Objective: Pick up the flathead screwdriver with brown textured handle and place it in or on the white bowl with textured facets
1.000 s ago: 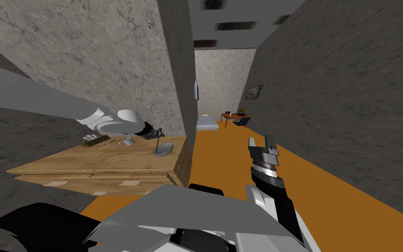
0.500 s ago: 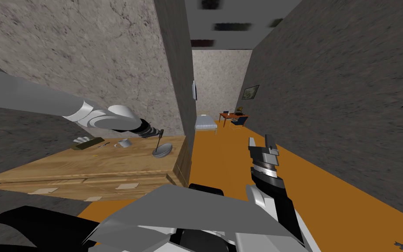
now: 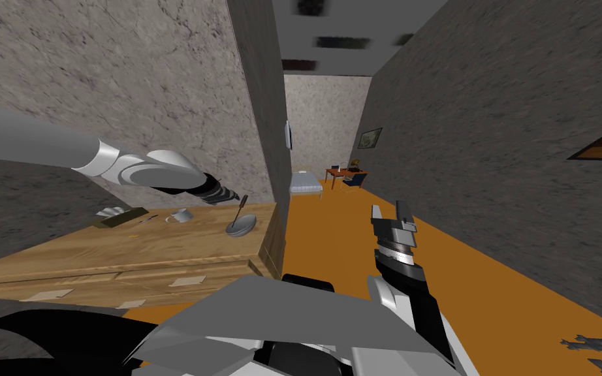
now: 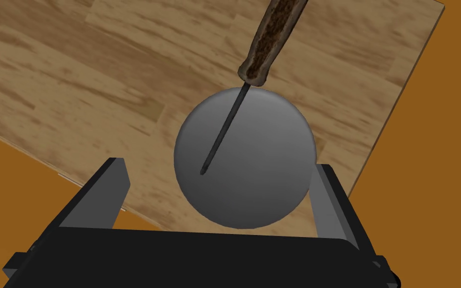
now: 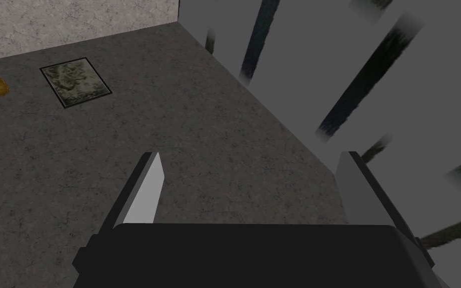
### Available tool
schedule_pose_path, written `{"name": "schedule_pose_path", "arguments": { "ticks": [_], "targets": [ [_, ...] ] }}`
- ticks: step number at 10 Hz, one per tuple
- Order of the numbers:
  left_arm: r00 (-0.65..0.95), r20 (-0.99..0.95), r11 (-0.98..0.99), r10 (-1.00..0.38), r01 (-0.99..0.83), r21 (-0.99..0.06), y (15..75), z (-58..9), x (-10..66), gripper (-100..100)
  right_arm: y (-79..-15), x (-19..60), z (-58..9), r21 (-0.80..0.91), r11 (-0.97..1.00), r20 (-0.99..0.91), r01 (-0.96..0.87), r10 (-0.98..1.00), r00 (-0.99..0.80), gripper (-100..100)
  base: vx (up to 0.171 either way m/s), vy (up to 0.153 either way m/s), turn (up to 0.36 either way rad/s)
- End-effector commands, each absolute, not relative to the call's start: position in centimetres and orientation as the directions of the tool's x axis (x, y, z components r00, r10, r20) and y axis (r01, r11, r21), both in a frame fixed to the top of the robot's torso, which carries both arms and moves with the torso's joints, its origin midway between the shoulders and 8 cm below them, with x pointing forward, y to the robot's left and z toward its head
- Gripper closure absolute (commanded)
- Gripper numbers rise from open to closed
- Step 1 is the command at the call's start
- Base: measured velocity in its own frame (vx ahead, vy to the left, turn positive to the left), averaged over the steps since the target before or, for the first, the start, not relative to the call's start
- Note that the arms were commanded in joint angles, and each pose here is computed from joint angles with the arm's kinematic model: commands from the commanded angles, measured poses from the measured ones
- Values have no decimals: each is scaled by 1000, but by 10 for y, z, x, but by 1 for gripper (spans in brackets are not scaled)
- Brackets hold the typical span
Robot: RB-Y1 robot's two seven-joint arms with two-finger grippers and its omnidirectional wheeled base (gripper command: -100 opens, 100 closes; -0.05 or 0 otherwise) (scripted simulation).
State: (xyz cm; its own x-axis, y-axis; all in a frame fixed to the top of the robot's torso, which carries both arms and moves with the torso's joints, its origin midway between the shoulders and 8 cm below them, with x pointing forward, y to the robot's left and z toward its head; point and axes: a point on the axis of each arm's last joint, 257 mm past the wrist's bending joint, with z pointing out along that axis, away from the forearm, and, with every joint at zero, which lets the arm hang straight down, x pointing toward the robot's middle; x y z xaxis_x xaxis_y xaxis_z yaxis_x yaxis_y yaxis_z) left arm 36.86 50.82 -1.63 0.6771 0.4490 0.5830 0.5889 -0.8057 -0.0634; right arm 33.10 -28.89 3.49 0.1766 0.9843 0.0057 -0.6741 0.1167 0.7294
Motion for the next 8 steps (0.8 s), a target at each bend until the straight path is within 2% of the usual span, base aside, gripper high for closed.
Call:
{"name": "schedule_pose_path", "arguments": {
  "ticks": [1, 2, 3, 8],
  "targets": [
    [677, 578, -804, 455, 592, -60, 509, -11, 365, -100, -289, 331, 35, 729, 117, 6, -674, 984, 177, 0, -10, 8, -38],
    [676, 581, -804, 454, 591, -59, 508, -13, 367, -100, -289, 331, 35, 729, 117, 6, -674, 984, 177, 0, 0, 0, 0],
    [678, 579, -805, 453, 591, -62, 509, -13, 367, 0, -289, 331, 35, 729, 117, 6, -674, 984, 177, 0, 0, 0, 0],
    [677, 580, -805, 453, 591, -62, 509, -13, 367, 0, -289, 331, 35, 729, 117, 6, -674, 984, 177, 0, 0, 0, 0]
  ]
}}
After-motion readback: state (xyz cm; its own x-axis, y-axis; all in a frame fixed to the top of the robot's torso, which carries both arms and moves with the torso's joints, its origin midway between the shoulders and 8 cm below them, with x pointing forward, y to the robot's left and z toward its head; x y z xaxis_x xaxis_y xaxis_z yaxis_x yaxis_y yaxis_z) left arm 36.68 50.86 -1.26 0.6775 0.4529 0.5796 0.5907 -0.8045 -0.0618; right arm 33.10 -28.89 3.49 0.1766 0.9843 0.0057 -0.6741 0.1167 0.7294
